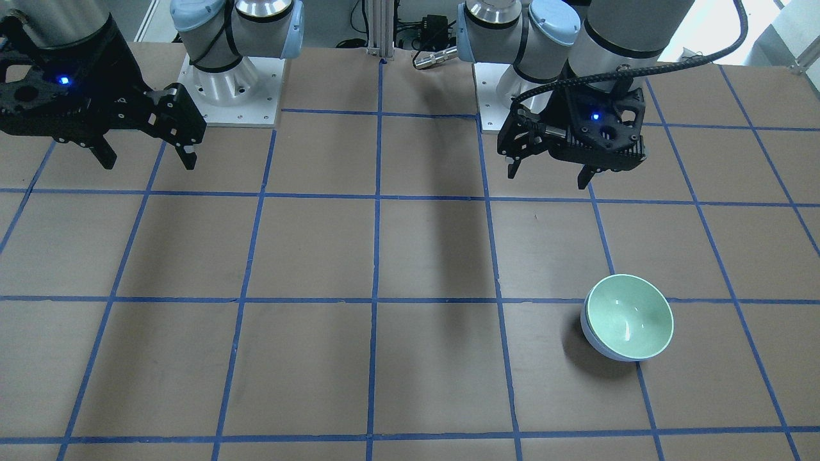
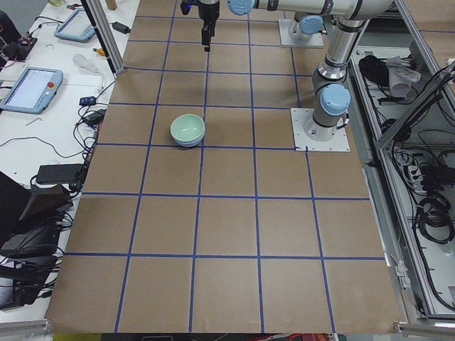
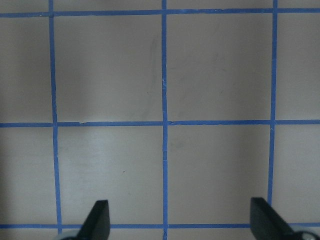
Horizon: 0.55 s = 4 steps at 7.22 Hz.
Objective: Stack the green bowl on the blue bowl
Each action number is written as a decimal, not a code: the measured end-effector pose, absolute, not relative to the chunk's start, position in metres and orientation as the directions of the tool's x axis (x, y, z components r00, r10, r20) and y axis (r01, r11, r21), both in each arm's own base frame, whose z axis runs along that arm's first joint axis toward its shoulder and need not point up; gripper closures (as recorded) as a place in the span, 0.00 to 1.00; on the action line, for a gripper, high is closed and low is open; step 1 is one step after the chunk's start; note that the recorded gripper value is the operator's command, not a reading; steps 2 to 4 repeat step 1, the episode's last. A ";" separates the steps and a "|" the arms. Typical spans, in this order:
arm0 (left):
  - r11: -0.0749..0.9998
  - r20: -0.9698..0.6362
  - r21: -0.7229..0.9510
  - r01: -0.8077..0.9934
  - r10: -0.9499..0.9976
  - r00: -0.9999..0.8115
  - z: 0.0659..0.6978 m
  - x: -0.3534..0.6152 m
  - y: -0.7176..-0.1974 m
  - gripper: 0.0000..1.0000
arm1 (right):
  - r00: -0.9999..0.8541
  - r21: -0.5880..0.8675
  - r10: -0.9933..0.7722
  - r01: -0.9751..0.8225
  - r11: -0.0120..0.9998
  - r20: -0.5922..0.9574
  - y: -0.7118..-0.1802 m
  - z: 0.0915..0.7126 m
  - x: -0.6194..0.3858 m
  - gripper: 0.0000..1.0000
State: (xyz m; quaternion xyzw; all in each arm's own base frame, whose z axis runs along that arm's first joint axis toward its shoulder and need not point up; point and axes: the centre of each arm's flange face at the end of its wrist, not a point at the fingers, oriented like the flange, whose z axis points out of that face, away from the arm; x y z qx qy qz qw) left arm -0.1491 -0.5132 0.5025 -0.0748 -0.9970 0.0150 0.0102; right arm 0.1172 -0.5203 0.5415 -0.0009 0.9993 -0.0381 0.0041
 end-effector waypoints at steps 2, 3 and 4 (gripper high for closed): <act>0.988 0.019 -0.033 0.149 0.150 -0.988 0.503 -0.148 -0.513 0.00 | -1.000 -0.076 -0.002 -0.001 0.997 -0.008 -0.520 0.542 0.117 0.00; 0.988 0.019 -0.033 0.149 0.150 -0.988 0.503 -0.148 -0.513 0.00 | -1.000 -0.076 -0.002 -0.001 0.997 -0.008 -0.520 0.542 0.117 0.00; 0.988 0.019 -0.033 0.149 0.150 -0.988 0.503 -0.148 -0.513 0.00 | -1.000 -0.076 -0.002 -0.001 0.997 -0.008 -0.520 0.542 0.117 0.00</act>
